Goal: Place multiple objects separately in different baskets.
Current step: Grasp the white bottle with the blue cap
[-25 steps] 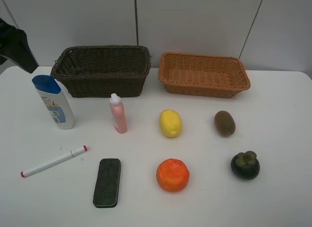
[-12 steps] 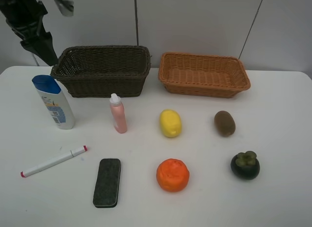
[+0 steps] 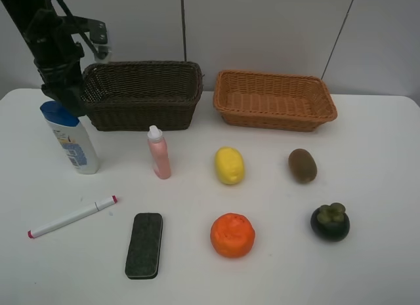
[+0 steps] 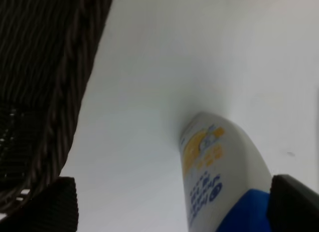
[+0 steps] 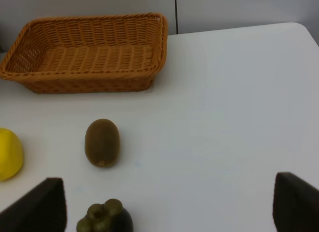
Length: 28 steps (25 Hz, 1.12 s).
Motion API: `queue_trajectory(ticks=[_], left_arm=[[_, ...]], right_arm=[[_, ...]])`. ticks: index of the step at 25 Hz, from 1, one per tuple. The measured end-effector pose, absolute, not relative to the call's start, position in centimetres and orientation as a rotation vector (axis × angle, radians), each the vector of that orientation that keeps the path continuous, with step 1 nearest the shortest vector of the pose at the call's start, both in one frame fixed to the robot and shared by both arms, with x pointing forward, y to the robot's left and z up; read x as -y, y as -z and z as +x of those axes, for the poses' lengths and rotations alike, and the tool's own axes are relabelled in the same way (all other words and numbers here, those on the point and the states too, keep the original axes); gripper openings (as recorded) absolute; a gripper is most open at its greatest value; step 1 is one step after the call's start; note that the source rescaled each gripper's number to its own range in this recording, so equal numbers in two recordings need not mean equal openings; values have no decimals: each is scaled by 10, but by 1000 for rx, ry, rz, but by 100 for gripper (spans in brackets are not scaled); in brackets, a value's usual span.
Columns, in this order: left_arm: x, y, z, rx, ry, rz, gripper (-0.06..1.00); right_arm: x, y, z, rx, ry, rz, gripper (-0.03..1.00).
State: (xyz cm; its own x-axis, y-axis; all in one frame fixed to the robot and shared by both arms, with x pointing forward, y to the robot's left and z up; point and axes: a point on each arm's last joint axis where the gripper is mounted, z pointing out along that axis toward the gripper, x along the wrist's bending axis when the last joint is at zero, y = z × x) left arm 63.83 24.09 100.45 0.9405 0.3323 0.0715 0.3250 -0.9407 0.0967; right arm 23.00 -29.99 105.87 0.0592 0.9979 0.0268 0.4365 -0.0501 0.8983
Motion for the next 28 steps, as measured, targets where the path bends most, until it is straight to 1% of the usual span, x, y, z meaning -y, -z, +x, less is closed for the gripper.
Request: queue_trajectory(ticks=[6, 9, 19, 24, 28], left_arm=[[-244, -1005, 639, -435, -157, 3057, 100], [-243, -1005, 642, -432, -194, 3043, 100], [-240, -1005, 642, -443, -195, 3008, 100], [-239, -1005, 644, -362, -233, 3006, 100], [-236, -1005, 643, -343, -198, 2980, 100]], right_arm=[[300, -1059, 230, -1474, -950, 1590, 98], [300, -1059, 230, -1474, -950, 1590, 98], [300, -1059, 230, -1474, -950, 1590, 98], [300, -1059, 230, -1474, -950, 1590, 98], [300, -1059, 230, -1474, -951, 1590, 98]])
